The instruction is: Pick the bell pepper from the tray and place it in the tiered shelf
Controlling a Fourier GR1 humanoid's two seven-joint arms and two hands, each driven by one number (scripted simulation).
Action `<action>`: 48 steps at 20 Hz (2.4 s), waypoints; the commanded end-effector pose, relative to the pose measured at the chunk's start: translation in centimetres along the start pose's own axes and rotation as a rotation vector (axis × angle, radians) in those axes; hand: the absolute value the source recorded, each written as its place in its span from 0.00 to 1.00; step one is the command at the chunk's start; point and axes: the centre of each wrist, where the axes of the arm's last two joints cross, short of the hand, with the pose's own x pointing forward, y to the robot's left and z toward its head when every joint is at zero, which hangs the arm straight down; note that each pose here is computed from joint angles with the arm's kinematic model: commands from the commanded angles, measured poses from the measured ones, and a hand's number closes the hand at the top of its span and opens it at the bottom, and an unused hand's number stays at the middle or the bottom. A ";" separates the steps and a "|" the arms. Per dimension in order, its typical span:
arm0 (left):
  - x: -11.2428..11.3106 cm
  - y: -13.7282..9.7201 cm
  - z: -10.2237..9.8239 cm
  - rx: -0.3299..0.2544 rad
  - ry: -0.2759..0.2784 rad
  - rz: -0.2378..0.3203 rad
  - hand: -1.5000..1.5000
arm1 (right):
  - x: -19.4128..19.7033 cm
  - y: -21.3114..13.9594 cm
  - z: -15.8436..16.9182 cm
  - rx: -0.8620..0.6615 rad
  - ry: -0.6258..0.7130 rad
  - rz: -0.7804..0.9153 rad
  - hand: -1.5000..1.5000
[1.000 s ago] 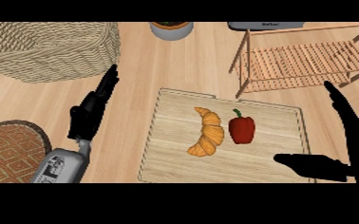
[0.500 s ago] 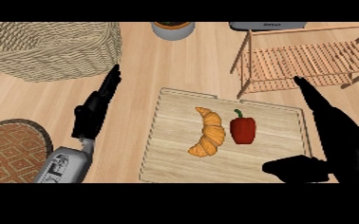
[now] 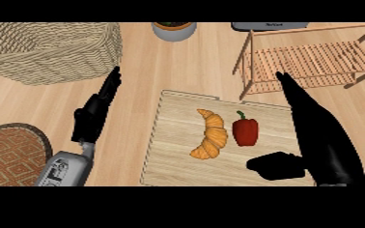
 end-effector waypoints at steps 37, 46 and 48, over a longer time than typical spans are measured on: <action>-0.4 -0.5 0.7 -0.003 0.004 -0.006 0.50 | 0.8 6.6 -3.4 0.012 0.313 0.100 0.00; 0.5 1.1 -0.3 -0.006 -0.007 0.008 0.50 | 0.7 6.9 -3.8 0.039 0.332 0.123 0.00; -1.3 1.1 1.1 -0.005 0.009 -0.006 0.50 | -0.8 10.1 -4.0 0.051 0.331 0.125 0.00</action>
